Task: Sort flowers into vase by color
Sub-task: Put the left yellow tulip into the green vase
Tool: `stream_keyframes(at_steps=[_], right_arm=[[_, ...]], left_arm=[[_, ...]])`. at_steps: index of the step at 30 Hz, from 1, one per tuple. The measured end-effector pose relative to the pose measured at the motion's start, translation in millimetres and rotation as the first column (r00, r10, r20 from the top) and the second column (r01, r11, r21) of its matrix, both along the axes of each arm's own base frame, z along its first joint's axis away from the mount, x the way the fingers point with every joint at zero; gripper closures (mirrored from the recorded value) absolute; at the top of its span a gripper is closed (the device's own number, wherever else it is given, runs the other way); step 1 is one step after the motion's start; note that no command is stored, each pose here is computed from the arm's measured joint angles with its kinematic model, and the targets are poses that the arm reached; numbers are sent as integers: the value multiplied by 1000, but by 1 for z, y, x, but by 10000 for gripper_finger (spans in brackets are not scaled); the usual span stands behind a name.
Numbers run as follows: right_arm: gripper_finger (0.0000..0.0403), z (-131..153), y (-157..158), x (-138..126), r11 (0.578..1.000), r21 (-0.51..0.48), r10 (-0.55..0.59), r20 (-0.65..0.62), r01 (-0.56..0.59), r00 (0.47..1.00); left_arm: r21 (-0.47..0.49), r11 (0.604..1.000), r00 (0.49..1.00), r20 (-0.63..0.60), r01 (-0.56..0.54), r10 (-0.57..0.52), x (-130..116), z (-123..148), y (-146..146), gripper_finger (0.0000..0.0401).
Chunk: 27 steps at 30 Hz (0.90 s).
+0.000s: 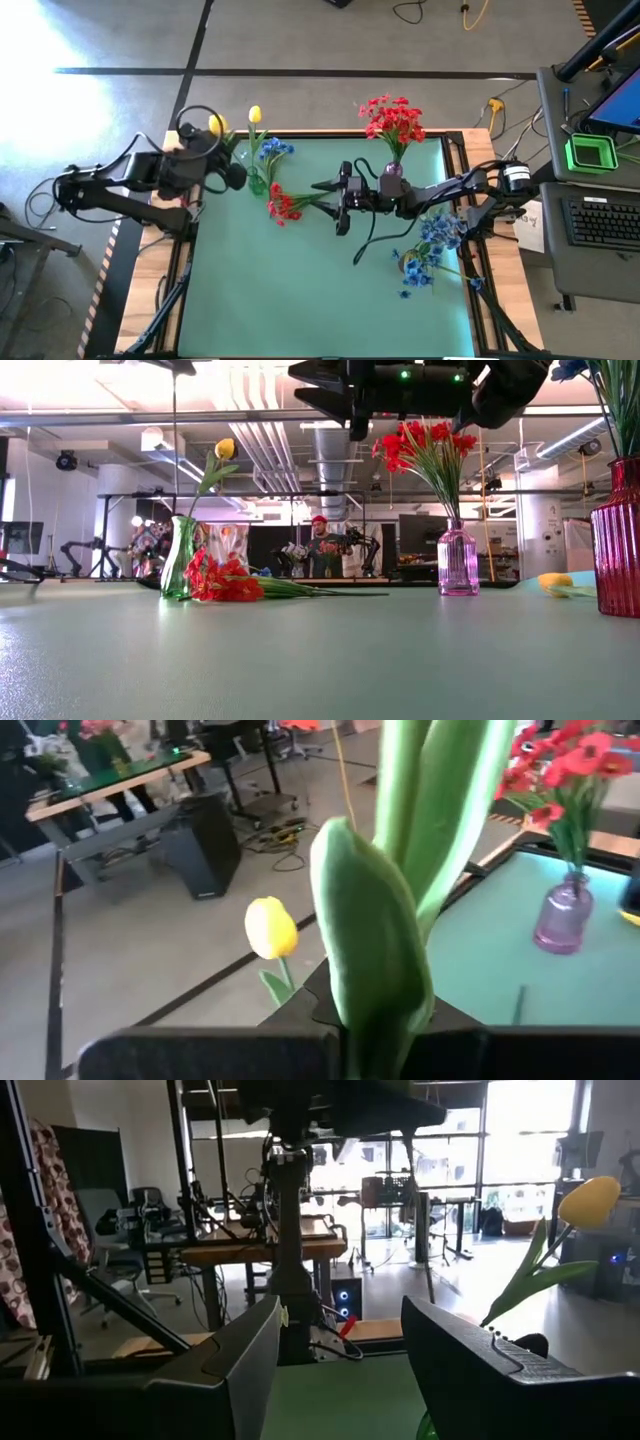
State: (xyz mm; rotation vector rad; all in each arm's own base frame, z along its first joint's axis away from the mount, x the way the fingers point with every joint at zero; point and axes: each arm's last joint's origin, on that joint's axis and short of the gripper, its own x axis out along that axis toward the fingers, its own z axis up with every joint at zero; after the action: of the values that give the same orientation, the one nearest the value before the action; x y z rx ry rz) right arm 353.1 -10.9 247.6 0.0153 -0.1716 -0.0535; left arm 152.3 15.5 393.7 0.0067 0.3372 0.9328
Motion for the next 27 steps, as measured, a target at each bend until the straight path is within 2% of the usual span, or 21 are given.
stream_keyframes(at_steps=[3, 9, 15, 22, 27], right_arm=[[200, 0, 0, 0, 1000, 0, 0, 0, 0, 1000], [200, 0, 0, 0, 1000, 0, 0, -2, 0, 1000], [200, 0, 0, 0, 1000, 1, 1, -3, -1, 1000], [200, -1, 0, 0, 1000, 9, 3, -9, -3, 1000], [200, -1, 0, 0, 1000, 11, 3, -9, -3, 1000]], left_arm=[[2, 1000, 1000, -3, -30, 30, -1, -1, 5, 401], [-4, 995, 994, -30, -104, 104, 3, -20, 17, 401], [-51, 999, 999, 44, 8, -6, 19, -30, 25, 401], [-53, 998, 999, 31, -15, 17, 25, -38, 29, 401], [-44, 999, 999, 30, -15, 16, 20, -30, 29, 401]])
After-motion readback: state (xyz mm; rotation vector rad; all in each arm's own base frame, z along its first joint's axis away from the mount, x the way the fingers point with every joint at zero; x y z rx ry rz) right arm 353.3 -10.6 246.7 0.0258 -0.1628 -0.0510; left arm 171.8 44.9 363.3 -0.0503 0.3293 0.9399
